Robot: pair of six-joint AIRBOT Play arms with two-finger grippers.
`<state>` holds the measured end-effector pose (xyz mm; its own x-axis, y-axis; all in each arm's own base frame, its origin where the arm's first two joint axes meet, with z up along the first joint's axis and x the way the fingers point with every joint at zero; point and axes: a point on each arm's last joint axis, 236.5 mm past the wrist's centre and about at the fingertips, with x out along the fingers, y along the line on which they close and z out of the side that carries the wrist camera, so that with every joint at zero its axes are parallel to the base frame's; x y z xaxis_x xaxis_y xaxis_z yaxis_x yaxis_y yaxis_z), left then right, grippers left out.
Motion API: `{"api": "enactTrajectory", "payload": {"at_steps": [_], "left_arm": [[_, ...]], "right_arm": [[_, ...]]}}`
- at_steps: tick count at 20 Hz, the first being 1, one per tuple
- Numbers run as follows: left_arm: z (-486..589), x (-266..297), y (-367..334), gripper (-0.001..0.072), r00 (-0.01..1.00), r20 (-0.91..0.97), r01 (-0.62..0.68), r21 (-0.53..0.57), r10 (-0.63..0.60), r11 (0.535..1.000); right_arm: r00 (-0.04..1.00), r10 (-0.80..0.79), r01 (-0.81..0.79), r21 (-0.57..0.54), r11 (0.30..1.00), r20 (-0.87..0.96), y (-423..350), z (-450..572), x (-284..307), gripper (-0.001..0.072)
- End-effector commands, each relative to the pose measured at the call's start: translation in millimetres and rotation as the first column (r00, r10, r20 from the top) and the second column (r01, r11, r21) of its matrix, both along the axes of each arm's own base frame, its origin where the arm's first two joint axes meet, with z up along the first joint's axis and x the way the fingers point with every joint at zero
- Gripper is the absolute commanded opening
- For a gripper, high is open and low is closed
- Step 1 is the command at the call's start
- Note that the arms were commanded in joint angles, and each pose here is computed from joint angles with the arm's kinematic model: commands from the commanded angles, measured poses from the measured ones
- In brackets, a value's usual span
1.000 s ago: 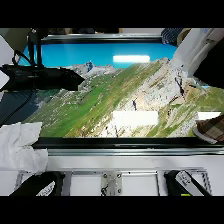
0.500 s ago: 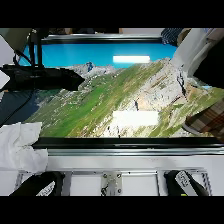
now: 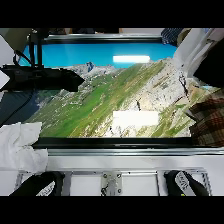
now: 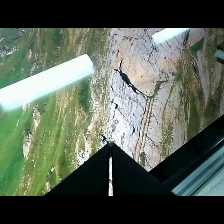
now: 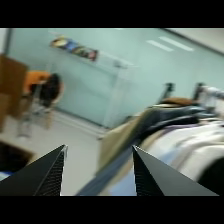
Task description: Fold the clothes and pants, and hang the long-sleeved shirts on hangers.
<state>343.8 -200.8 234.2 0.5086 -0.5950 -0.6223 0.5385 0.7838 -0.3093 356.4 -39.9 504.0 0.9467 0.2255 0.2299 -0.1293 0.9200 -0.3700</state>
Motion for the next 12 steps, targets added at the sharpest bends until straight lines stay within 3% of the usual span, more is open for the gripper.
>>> {"api": "enactTrajectory", "payload": {"at_steps": [1, 7, 12], "left_arm": [[-0.1, -0.1, 0.2, 0.0020, 1.000, 0.000, 0.000, 0.000, 0.000, 1.000], [3.5, -0.9, 12.1, 0.0020, 0.999, 0.037, -0.026, 0.041, 0.025, 0.999], [-9.0, -4.6, 28.2, 0.0020, 0.991, 0.098, -0.097, 0.045, 0.092, 0.994]], "right_arm": [[0.885, 0.408, -0.411, 0.037, 0.911, -0.225, 111.2, -63.9, 14.6, 0.0474], [0.515, 0.726, -0.766, 0.135, 0.628, -0.455, 311.9, -179.4, 33.5, 0.0474], [0.354, 0.780, -0.823, 0.224, 0.521, -0.516, 412.9, -246.1, 27.5, 0.0473]]}}
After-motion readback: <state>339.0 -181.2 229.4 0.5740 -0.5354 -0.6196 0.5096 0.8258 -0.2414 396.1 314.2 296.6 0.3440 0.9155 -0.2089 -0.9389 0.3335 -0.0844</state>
